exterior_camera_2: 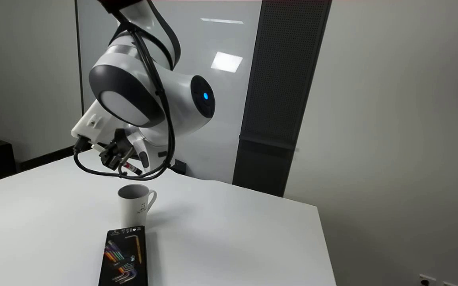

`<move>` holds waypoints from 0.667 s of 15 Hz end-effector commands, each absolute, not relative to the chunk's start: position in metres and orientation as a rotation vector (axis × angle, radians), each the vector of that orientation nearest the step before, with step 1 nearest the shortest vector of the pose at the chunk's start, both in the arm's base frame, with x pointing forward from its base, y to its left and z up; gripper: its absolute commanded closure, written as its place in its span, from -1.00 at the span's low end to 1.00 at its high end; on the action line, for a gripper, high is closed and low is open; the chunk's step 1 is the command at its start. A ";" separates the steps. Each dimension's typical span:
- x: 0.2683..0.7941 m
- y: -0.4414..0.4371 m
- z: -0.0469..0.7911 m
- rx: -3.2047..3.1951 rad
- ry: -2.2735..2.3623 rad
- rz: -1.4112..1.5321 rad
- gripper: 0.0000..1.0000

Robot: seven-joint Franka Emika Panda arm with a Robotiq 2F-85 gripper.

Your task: Put the marker into the mug.

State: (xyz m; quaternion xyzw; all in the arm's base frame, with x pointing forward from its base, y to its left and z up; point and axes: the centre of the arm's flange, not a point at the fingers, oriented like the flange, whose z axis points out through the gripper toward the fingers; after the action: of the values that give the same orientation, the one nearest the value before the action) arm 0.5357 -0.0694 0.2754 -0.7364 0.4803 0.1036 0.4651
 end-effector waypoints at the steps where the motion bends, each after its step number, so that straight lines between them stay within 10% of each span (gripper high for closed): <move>1: 0.536 -0.069 0.275 -1.808 1.180 0.254 0.44; 8: 0.536 -0.070 0.275 -1.808 1.180 0.254 0.44; 9: 0.537 -0.068 0.275 -1.816 1.160 0.254 0.86; 10: 0.539 -0.067 0.274 -1.809 1.151 0.258 0.86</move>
State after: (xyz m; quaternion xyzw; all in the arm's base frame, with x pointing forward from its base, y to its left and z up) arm 0.5356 -0.0693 0.2752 -0.7380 0.4787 0.1035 0.4642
